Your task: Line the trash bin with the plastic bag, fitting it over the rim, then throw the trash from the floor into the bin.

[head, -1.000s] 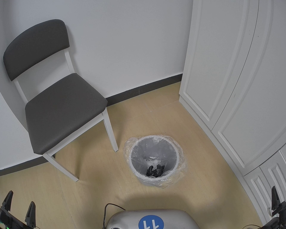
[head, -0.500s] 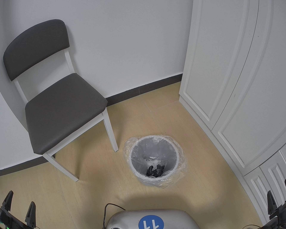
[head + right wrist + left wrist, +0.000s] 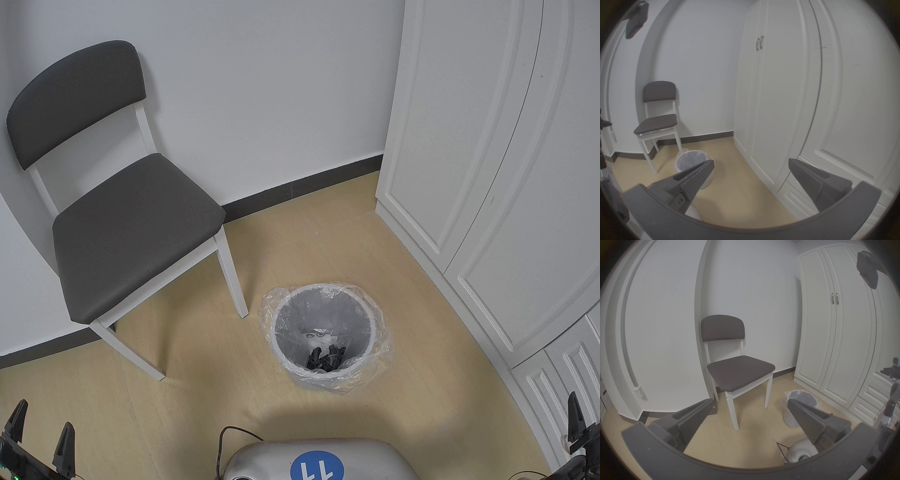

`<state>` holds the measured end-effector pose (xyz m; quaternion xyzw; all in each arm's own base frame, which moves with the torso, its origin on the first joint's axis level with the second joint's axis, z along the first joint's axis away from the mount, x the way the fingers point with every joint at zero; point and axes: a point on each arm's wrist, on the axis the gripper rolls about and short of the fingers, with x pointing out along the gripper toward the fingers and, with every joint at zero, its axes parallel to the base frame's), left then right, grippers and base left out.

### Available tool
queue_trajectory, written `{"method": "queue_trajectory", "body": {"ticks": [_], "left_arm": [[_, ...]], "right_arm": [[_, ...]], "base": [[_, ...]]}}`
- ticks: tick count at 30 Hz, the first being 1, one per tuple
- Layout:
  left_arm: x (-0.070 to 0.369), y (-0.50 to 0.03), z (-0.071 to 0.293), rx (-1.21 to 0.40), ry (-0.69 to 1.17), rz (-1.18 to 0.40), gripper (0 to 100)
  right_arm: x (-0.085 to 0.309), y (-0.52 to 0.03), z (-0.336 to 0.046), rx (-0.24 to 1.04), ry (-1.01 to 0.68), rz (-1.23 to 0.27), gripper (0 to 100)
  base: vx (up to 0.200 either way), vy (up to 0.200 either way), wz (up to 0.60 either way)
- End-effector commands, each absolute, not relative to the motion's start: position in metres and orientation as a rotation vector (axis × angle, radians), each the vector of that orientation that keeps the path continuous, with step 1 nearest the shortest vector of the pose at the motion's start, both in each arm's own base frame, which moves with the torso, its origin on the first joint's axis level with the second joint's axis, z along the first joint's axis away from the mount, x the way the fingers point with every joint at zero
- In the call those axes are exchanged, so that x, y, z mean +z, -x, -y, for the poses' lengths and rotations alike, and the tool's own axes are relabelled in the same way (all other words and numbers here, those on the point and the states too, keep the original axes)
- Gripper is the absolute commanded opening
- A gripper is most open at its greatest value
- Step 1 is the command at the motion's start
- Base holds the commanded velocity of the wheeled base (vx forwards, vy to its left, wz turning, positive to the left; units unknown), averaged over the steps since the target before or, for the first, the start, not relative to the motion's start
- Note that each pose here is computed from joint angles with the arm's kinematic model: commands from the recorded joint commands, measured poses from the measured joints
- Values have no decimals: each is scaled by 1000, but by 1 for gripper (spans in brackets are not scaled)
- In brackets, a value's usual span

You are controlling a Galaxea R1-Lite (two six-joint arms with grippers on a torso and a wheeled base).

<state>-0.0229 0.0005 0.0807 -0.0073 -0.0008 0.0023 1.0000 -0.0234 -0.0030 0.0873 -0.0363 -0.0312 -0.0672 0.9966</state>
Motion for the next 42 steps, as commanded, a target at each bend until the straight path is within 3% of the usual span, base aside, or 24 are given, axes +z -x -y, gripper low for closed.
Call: {"method": "queue_trajectory", "body": {"ticks": [1,19,21,42], "left_arm": [[75,23,0,6,14,-1,100],[75,23,0,6,5,-2,100],[75,23,0,2,2,-2,100],[75,23,0,5,5,0,100]], "right_arm": [[82,23,3,-148,53,62,100],[83,23,2,-78,42,66,100],[75,23,-1,25,26,-17,100],[76,23,0,-3,-14,2,100]], "base": [[0,0,0],[0,0,0],[0,0,0],[0,0,0]]}}
